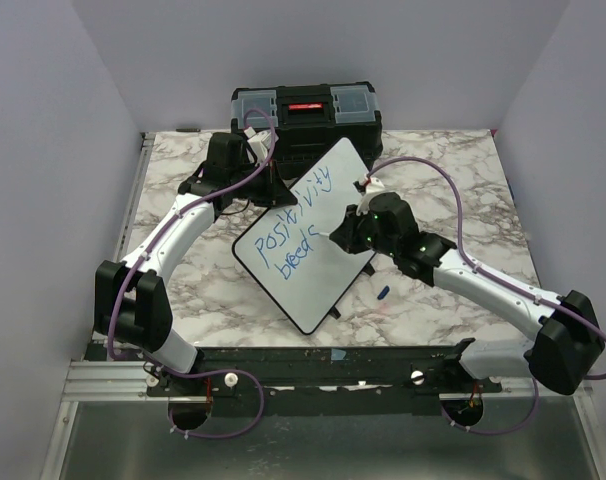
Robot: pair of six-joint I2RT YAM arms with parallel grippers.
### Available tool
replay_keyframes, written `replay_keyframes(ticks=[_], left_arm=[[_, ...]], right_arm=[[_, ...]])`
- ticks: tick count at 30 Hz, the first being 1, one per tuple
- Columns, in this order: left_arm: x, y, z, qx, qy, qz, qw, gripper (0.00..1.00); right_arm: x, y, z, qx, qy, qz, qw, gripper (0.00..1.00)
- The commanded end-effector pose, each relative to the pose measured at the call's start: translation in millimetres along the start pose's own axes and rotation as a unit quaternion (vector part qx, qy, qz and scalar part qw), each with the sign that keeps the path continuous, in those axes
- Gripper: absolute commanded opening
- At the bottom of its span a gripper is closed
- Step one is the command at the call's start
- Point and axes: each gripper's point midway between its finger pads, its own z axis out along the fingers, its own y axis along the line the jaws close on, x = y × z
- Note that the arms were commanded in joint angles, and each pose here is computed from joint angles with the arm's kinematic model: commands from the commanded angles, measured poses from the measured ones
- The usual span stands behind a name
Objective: Write a sentence on the whiteboard
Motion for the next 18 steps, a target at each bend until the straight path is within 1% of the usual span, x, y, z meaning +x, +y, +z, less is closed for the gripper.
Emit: replay_keyframes(ticks=[1,6,13,18], left_arm=[[0.9,-0.3,1.5,-0.006,0.003,0.044,0.999,0.00],[0.3,-0.7,1.6,-0.005,0.002,0.045,0.999,0.00],[0.4,-0.4,1.8,-0.005,0.003,0.044,0.999,0.00],[0.0,-0.7,1.9,-0.005,0.002,0.045,0.999,0.00]], right_arm=[[25.9,-18.2,-2.7,0.035,0.038,-0.010,0.999,0.01],[34.5,-9.2,-5.6,0.005,0.057,-0.016,0.998,0.01],[35.8,6.5,-7.5,-0.040,0.070,-0.024,0.996,0.00],[27.3,24.7,-7.1,-0.084,0.064,-0.027,0.994,0.01]])
